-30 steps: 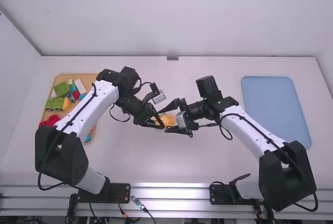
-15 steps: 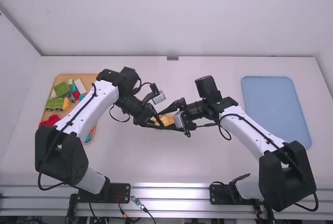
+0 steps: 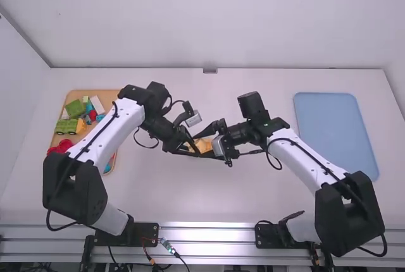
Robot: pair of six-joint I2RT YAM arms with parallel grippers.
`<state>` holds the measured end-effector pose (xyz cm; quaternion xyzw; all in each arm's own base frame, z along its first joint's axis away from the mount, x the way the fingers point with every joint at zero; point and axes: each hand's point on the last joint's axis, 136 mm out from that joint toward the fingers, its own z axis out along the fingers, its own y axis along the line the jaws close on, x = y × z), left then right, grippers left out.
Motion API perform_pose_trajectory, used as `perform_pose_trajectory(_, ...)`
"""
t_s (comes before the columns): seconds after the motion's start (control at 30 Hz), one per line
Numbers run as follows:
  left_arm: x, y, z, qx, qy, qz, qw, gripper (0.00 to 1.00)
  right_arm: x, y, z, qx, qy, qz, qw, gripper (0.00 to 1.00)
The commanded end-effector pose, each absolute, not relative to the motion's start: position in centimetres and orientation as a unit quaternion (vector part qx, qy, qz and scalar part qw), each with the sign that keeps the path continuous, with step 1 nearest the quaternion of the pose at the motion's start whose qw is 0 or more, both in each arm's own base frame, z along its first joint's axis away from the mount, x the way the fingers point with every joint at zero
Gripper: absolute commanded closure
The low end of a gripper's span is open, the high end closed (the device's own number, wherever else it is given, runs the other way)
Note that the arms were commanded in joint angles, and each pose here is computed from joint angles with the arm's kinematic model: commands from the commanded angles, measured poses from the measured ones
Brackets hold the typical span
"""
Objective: Assemble lego blocks to make yellow taxi
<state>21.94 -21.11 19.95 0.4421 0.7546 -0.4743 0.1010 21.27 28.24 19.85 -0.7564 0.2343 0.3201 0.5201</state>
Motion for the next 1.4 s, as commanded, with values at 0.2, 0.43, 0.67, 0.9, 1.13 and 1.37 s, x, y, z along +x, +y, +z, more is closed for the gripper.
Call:
perform_pose_trajectory(0.2,22.0,-21.5,20.0,0.426,0.758,-0.484,0.101,0.98,20.5,28.1,20.7,-0.752,0.213,0.328,0.531,0.52)
perform_pose_trajectory(0.43,21.9,-21.5,20.1,0.424,0.757,-0.487,0.099,0.98,20.8,28.1,20.3,-0.756,0.219,0.320,0.528,0.60)
perform_pose_trajectory(0.67,21.5,-21.7,20.6,0.430,0.746,-0.498,0.101,0.98,20.8,28.1,20.3,-0.757,0.219,0.318,0.528,0.64)
perform_pose_trajectory(0.9,21.1,-21.6,20.6,0.440,0.739,-0.500,0.101,0.98,20.8,28.1,20.3,-0.756,0.221,0.319,0.527,0.68)
perform_pose_trajectory(1.13,21.0,-21.8,20.8,0.443,0.733,-0.505,0.105,0.91,21.1,27.9,20.3,-0.755,0.224,0.316,0.529,0.70)
perform_pose_trajectory(1.37,21.5,-22.0,20.8,0.434,0.740,-0.503,0.107,0.56,21.0,27.9,20.3,-0.755,0.224,0.317,0.528,0.71)
